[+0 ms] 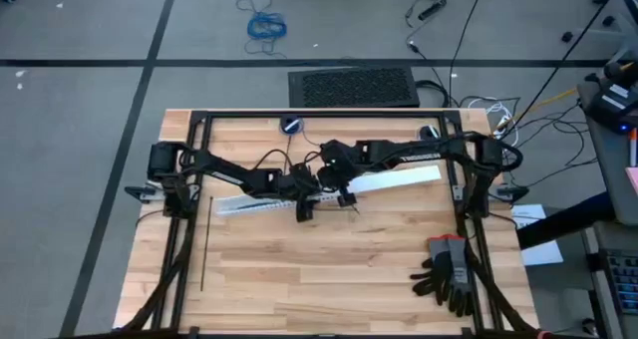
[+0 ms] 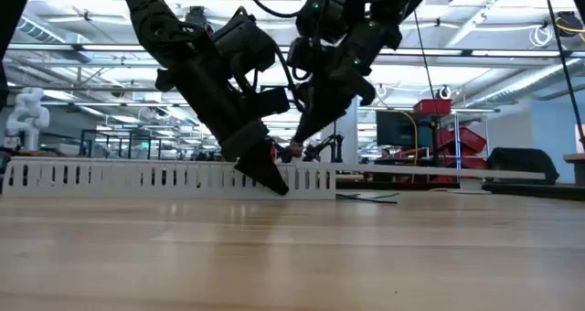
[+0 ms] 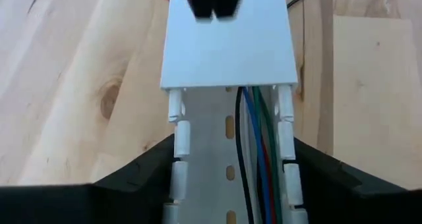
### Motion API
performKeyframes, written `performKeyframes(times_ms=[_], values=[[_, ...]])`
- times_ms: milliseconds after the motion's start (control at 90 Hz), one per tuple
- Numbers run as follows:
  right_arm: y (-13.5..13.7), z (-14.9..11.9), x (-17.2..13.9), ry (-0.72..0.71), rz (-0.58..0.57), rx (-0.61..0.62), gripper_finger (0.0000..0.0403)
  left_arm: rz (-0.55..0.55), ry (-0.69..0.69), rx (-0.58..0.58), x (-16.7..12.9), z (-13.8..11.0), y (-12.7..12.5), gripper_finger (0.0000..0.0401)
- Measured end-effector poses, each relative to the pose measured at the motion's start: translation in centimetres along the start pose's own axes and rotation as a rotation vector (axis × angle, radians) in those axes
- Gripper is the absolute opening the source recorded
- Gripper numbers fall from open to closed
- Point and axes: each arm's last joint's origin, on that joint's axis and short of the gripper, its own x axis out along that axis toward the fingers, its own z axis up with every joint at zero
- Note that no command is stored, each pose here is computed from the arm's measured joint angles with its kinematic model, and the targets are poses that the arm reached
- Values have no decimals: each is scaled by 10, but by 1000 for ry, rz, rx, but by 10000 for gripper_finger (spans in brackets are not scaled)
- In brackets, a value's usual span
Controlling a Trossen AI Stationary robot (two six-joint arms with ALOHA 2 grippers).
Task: Ziptie cables
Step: Close the cable duct
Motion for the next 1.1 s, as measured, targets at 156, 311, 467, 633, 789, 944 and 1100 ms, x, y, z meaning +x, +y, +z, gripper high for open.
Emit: performKeyframes(times_ms=[156,311,467,633,789,944,1100], values=[[0,-10,-2,86,34,36,0,0,1,4,0,0,0,238],[1,-9,-2,87,42,37,0,-6,2,4,0,0,0,237],[1,-12,9,99,52,43,0,-7,2,0,0,0,0,237],[1,-14,27,94,84,53,0,-7,3,-1,0,0,0,237],[3,-9,35,36,87,38,0,-7,4,-1,0,0,0,237],[4,-7,37,13,98,44,0,-8,8,-1,0,-1,0,237],[4,-8,42,10,104,49,0,-7,2,-2,0,0,0,247]])
